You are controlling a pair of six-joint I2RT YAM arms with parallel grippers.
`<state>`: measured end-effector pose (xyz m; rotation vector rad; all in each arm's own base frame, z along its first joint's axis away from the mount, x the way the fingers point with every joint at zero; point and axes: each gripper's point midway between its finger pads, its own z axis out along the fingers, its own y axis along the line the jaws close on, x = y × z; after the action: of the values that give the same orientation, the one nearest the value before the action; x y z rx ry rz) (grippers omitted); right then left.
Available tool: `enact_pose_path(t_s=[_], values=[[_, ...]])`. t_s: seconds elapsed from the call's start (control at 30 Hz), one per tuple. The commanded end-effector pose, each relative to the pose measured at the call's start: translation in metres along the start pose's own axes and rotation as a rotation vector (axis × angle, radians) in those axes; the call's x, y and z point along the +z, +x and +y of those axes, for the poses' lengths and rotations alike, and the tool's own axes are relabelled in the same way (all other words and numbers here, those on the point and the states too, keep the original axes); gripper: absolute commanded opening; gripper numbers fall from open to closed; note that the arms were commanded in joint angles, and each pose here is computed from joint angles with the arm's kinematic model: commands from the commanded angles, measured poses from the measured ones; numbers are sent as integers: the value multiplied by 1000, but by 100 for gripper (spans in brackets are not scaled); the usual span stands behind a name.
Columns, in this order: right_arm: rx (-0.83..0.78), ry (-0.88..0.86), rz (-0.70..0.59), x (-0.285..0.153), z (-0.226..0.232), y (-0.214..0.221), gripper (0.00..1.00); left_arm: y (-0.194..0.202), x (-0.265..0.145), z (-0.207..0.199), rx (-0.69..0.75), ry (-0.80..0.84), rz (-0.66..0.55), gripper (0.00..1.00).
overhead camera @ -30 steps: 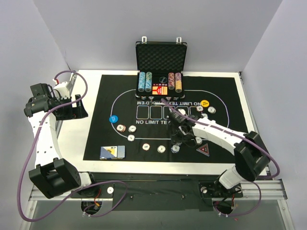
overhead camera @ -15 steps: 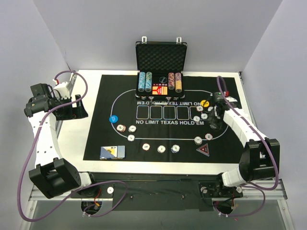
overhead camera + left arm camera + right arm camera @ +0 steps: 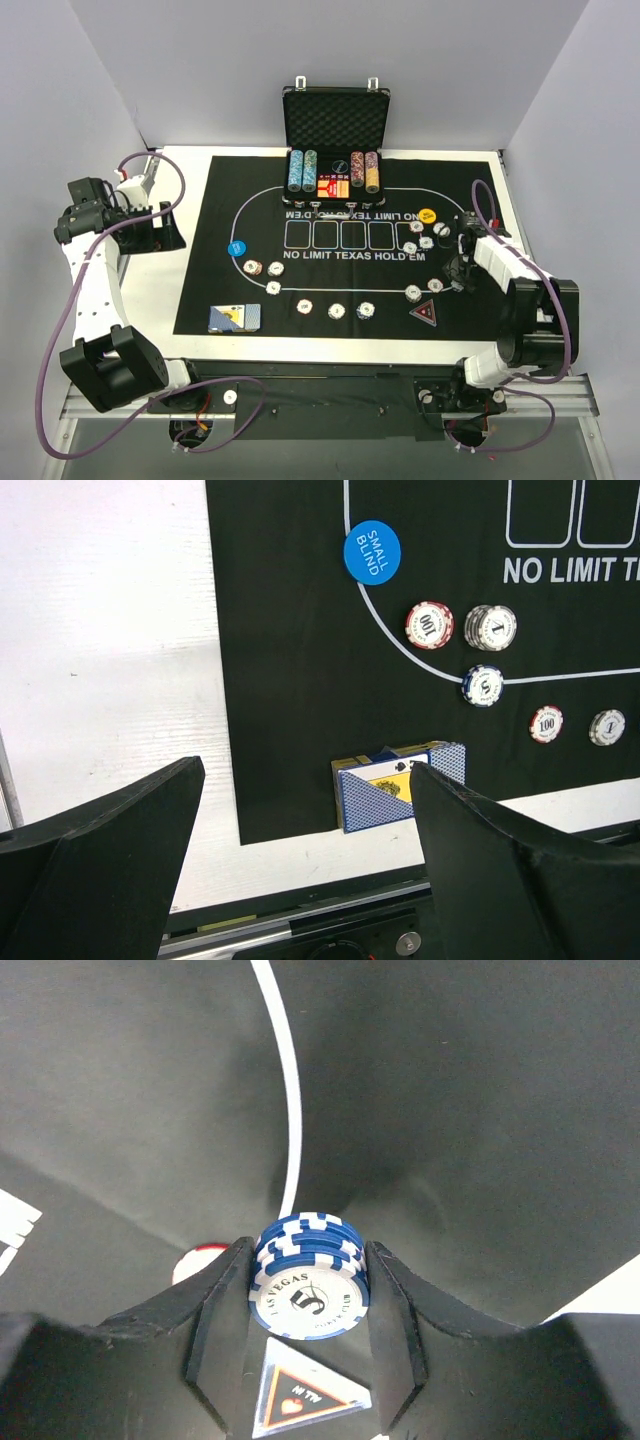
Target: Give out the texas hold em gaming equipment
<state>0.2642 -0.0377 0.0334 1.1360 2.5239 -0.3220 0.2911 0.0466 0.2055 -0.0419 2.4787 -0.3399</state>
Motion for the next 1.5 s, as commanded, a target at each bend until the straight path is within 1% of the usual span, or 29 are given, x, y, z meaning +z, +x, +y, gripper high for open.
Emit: enact_pose_path(t_s=[0.0, 0.07, 0.13, 0.23, 0.33, 0.37, 0.47, 0.53, 0.63, 0.67, 0.7, 0.77, 0.8, 0.83, 0.87, 0.9, 0.93, 1.03, 1.13, 1.3, 1.43, 1.47], values=[[46, 52, 44, 17, -12, 8, 38, -8, 0, 3, 49, 12, -36, 96], [49, 52, 66, 22, -12, 13, 40, -7, 0, 2, 60, 17, -31, 96], [50, 50, 79, 24, -12, 18, 44, -6, 0, 1, 70, 22, -26, 96], [50, 38, 101, 26, -10, 23, 46, -5, 0, 1, 78, 28, -19, 96], [46, 20, 123, 26, -6, 27, 54, -3, 1, -1, 82, 40, -9, 96], [45, 19, 123, 25, -6, 27, 55, -3, 1, -1, 84, 45, -8, 96], [50, -16, 62, 9, -5, 17, 59, -1, 1, -4, 94, 61, -3, 96], [46, -48, 10, -10, -2, 8, 61, 2, 0, -8, 113, 86, 4, 96], [20, -124, -74, -46, 13, -6, 64, 10, 1, -20, 210, 154, 43, 96], [-15, -153, -87, -56, 21, -2, 65, 14, 4, -24, 222, 172, 69, 96], [-19, -190, -111, -69, 28, -7, 65, 19, 8, -29, 282, 186, 98, 96], [-72, -264, -128, -90, 45, -2, 68, 35, 19, -38, 386, 203, 180, 96], [-87, -296, -120, -94, 50, 1, 69, 44, 24, -49, 444, 228, 217, 96], [-102, -355, -107, -103, 60, 6, 71, 58, 30, -51, 502, 232, 264, 96], [-123, -382, -101, -107, 64, 9, 74, 64, 34, -62, 568, 255, 281, 96], [-145, -431, -86, -113, 72, 13, 74, 75, 36, -63, 622, 272, 304, 96], [-162, -445, -89, -117, 74, 15, 74, 83, 39, -72, 676, 304, 325, 96], [-207, -501, -97, -127, 80, 18, 75, 105, 42, -87, 836, 410, 341, 96], [-236, -540, -93, -134, 86, 21, 75, 115, 42, -99, 950, 503, 322, 96], [-270, -613, -69, -147, 97, 25, 75, 128, 47, -107, 1053, 596, 278, 96], [-276, -633, -58, -152, 105, 24, 75, 145, 58, -108, 1132, 632, 277, 96], [-278, -640, -58, -154, 107, 23, 75, 151, 61, -105, 1147, 631, 293, 96]])
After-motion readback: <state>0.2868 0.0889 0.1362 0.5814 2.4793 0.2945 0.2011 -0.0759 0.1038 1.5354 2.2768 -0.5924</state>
